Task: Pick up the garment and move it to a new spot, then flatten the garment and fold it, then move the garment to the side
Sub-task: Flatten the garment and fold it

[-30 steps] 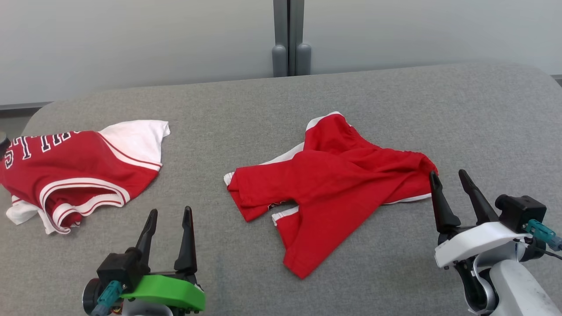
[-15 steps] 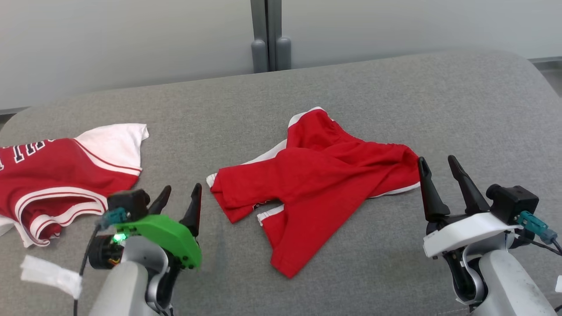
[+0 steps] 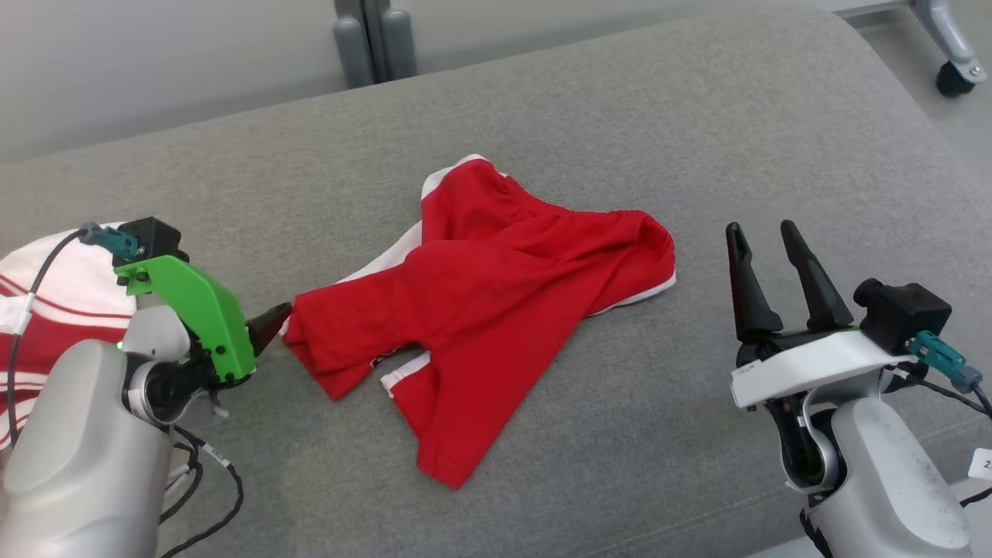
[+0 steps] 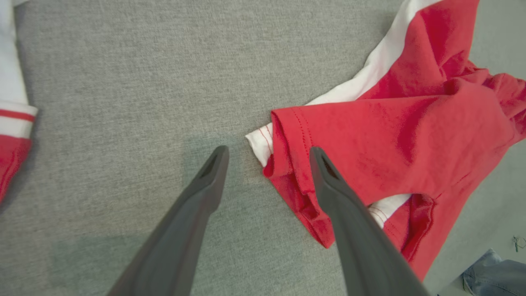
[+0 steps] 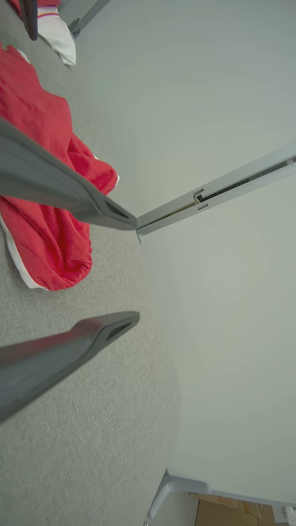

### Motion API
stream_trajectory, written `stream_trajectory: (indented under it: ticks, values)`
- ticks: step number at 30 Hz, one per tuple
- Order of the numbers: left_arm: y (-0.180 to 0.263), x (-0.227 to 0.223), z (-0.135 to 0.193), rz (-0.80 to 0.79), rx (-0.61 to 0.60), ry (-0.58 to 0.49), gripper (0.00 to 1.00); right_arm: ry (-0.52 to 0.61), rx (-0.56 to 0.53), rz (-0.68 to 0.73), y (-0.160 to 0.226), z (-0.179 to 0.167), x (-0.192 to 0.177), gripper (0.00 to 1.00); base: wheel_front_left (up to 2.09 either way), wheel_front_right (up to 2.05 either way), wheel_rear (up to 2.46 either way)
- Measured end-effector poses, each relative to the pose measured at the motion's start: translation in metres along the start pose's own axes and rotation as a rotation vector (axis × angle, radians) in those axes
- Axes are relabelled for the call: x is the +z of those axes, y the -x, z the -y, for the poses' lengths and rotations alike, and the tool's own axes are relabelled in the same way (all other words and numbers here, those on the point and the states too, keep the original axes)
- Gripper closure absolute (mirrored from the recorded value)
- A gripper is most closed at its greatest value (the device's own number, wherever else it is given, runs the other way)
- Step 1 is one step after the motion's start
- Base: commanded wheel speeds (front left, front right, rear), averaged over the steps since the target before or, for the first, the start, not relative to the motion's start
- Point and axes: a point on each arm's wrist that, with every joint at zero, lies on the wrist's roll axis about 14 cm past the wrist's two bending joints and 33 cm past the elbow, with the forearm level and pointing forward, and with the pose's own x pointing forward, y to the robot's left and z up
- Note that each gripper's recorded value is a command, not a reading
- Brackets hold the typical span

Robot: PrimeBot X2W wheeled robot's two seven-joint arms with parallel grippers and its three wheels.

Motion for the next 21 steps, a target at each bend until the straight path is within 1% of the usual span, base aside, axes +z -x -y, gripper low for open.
stream_trajectory:
  ticks: [4,11,12,13,14,19,21]
  values:
    - [-0.017,-0.021,-0.006,-0.161,0.003,-0.019,0.0,0.006,-0.054,-0.011,0.006,0.017,-0.003,0.0,0.0,0.0,0.0]
    - [-0.043,-0.027,0.0,-0.247,-0.028,-0.014,0.0,0.02,-0.119,-0.028,0.014,0.038,-0.006,0.0,0.0,0.0,0.0]
    - [-0.045,-0.027,0.001,-0.253,-0.032,-0.014,0.49,0.023,-0.125,-0.029,0.015,0.04,-0.006,0.0,0.0,0.0,0.0]
    - [-0.047,-0.028,0.001,-0.26,-0.033,-0.021,0.65,0.024,-0.131,-0.03,0.016,0.042,-0.006,0.0,0.0,0.0,0.0]
    - [-0.049,-0.027,0.001,-0.26,-0.032,-0.029,1.0,0.026,-0.138,-0.031,0.017,0.044,-0.006,0.0,0.0,0.0,0.0]
    - [-0.045,-0.021,0.009,-0.237,-0.055,-0.051,1.0,0.028,-0.146,-0.028,0.019,0.046,-0.005,0.0,0.0,0.0,0.0]
    - [-0.04,-0.005,0.015,-0.175,-0.066,-0.083,1.0,0.025,-0.138,-0.026,0.02,0.043,-0.004,0.0,0.0,0.0,0.0]
